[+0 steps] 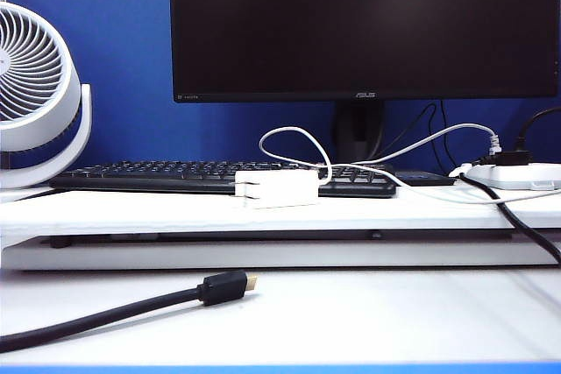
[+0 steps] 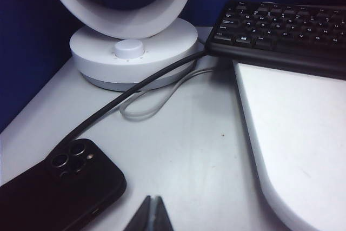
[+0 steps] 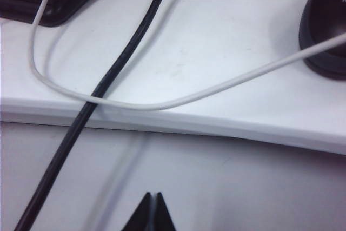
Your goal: Pick up the Type-C charging cable and the charging base, insert one end of the Type-C charger into the corresponding slot on the base, and finally place the plugged-in charger back on the table.
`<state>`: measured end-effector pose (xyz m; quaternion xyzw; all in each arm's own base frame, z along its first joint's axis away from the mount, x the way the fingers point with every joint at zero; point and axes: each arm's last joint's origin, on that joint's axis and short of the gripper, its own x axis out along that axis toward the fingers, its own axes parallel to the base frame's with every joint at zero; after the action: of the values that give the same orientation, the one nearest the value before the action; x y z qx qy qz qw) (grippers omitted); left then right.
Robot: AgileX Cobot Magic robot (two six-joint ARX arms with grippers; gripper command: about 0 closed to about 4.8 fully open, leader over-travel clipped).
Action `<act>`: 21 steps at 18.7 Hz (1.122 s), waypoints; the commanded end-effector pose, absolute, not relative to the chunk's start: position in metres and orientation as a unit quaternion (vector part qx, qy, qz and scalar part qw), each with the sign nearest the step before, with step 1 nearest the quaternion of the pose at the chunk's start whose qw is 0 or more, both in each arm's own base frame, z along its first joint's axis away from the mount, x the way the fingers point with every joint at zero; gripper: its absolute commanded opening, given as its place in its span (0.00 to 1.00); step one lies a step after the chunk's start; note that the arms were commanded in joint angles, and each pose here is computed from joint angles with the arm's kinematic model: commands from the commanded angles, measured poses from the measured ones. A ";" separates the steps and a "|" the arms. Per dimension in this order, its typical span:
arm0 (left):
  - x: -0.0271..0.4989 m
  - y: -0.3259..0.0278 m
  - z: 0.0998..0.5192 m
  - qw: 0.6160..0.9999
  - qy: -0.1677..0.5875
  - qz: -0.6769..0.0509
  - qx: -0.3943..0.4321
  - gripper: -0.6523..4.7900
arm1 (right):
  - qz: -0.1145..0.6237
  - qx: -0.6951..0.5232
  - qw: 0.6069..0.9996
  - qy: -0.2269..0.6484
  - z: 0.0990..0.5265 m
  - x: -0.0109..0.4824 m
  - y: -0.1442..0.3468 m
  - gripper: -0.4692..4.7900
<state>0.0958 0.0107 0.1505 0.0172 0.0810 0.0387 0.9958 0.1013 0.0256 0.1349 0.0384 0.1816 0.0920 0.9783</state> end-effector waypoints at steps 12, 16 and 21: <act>0.096 0.002 0.149 0.996 0.085 0.033 0.002 0.11 | 0.061 0.055 0.988 0.128 0.142 0.099 0.017 0.08; 0.096 0.002 0.149 0.996 0.084 0.033 0.002 0.11 | -0.005 0.000 0.996 0.086 0.147 0.096 0.001 0.08; 0.096 0.002 0.149 0.996 0.084 0.033 0.002 0.11 | -0.006 0.013 0.996 0.084 0.148 0.096 0.001 0.08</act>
<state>0.0960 0.0023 0.1507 0.0032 0.0788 0.0315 0.9964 0.0959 0.0004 0.1497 0.0114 0.0834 -0.0077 0.9964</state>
